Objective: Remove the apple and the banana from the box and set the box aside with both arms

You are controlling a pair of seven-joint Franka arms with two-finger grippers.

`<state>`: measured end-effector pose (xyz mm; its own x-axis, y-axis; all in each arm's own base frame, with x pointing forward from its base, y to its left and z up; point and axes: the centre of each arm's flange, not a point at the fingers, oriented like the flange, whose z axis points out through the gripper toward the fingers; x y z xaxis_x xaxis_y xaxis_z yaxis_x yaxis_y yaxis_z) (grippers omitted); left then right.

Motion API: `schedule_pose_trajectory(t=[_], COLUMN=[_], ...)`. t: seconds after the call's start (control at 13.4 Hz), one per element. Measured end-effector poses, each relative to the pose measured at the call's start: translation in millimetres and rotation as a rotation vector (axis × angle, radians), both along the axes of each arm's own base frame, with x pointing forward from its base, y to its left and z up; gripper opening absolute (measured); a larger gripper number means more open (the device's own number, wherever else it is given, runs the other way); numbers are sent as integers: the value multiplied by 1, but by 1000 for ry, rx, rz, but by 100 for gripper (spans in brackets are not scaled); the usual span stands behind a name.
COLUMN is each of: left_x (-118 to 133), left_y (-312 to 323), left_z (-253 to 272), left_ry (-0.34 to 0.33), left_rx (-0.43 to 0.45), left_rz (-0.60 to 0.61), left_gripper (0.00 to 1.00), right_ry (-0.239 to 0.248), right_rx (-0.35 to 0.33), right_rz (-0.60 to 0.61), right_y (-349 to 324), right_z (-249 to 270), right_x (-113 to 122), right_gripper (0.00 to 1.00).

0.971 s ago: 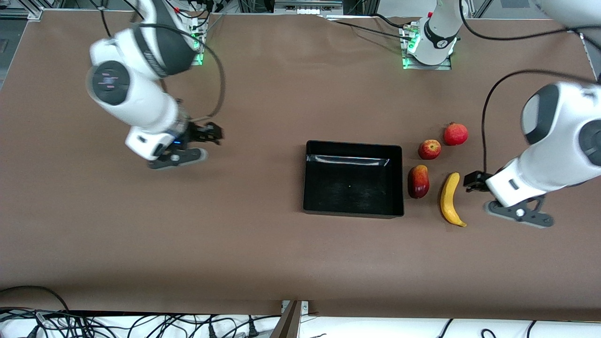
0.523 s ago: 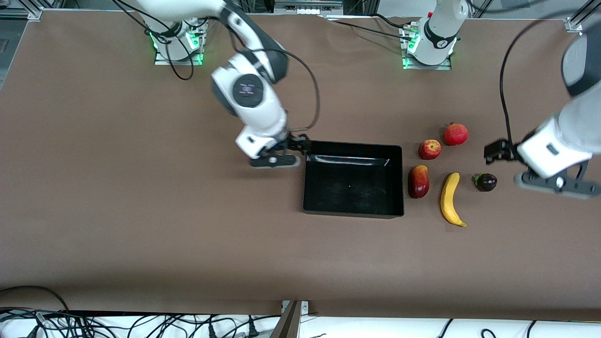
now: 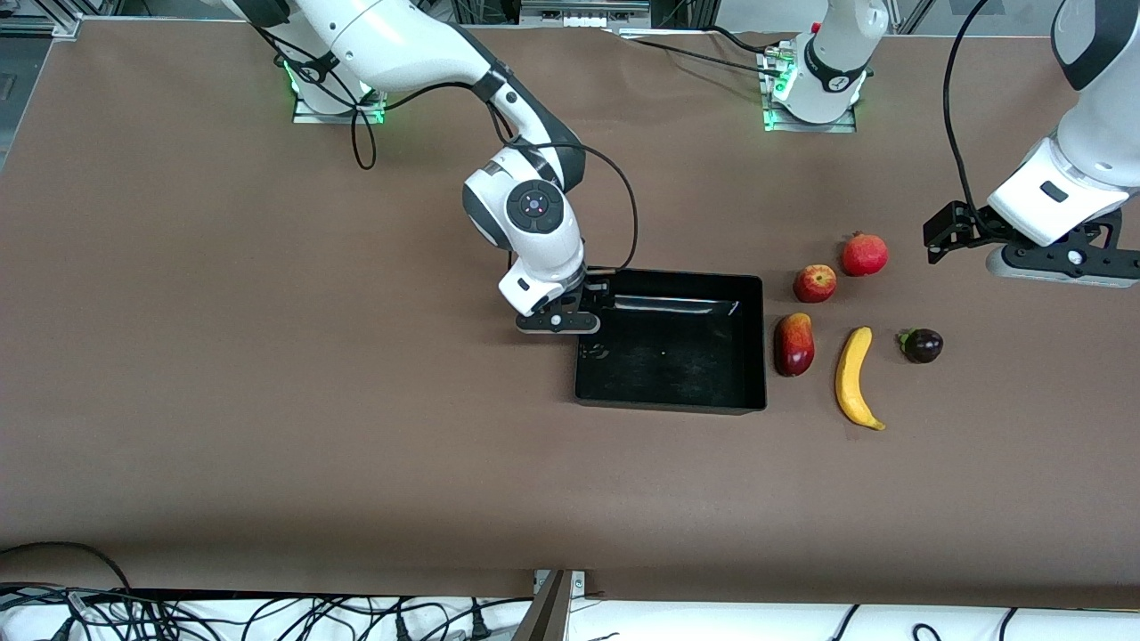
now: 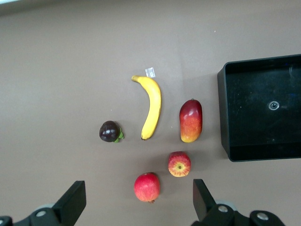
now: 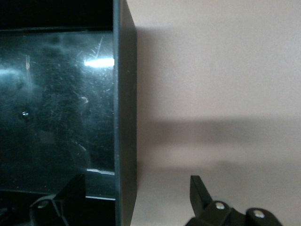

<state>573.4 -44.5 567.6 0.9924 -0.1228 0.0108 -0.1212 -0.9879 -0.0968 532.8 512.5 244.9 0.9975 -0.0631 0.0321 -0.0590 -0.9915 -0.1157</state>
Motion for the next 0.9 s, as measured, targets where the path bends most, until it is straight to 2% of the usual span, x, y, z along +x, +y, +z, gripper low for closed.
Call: schedule_pose_trajectory(t=[0.07, 0.15, 0.37, 0.67, 0.9], left_x=[0, 0, 0, 0, 0], left_y=[0, -1, -2, -1, -1], left_z=[-1, -1, -1, -1, -1], left_ry=[3, 4, 5, 5, 5], left_rx=[-6, -17, -27, -27, -27], left_rz=[3, 6, 8, 9, 9], left_gripper=[100, 100, 100, 100, 100], right_ry=[8, 15, 26, 28, 19], right_rx=[-4, -7, -11, -15, -27], right_rz=[-13, -29, -55, -51, -26], right_y=[3, 6, 14, 14, -5], right_z=[-6, -10, -14, -15, -10], right_x=[-3, -8, -17, -17, 1], right_gripper=[95, 85, 47, 4, 4])
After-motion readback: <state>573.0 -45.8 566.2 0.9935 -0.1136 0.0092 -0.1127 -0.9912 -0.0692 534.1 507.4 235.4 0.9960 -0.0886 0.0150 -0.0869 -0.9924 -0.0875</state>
